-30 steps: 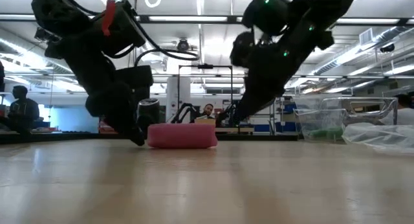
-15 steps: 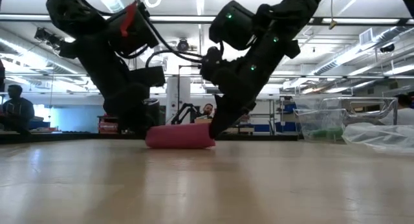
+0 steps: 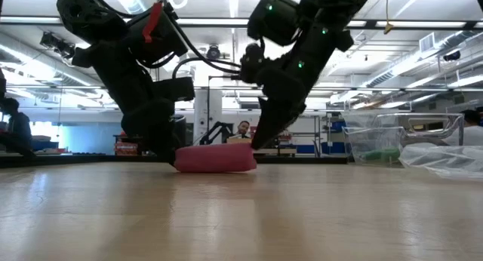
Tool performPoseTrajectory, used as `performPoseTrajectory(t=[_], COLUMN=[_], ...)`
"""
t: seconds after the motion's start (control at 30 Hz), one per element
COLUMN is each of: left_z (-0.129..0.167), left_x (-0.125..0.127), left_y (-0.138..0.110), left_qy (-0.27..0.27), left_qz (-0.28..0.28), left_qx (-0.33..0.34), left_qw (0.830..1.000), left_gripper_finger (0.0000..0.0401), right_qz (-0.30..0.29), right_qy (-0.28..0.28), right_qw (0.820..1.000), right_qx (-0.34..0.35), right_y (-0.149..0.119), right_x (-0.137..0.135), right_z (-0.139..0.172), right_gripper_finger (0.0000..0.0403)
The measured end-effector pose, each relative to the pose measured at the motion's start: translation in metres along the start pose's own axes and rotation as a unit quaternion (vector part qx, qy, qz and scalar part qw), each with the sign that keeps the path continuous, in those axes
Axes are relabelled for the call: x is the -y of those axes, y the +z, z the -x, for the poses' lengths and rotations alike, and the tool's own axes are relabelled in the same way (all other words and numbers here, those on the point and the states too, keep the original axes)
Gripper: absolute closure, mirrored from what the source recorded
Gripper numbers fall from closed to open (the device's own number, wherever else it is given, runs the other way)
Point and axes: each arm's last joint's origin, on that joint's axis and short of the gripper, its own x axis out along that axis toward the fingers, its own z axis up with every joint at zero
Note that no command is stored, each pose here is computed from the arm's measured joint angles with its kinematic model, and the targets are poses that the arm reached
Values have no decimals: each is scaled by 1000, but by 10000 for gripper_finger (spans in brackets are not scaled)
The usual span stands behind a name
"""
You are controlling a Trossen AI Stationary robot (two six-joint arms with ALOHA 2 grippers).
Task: Roll bandage
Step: Roll the pink bandage, then prepare the transparent zip bag
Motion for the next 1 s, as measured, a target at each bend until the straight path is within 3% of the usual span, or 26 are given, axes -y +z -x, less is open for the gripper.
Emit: performPoseTrajectory(t=[0.3,0.47,0.73,1.0], left_z=[10,23,60,83], left_x=[-4,-9,-14,9], left_y=[0,-1,12,25], left_qy=[16,44,68,21], left_qz=[4,-3,-29,-84], left_qx=[-6,-12,-16,25], left_qw=[1000,999,997,996], left_gripper_finger=[396,396,389,318], right_qz=[12,53,103,99], right_qy=[-5,-33,-15,-68], right_qw=[1000,998,991,979], right_qx=[5,-19,-80,-163], right_y=[5,-5,-34,-87], right_x=[0,-14,-61,-114], right_z=[44,68,91,108], right_gripper_finger=[326,287,250,248])
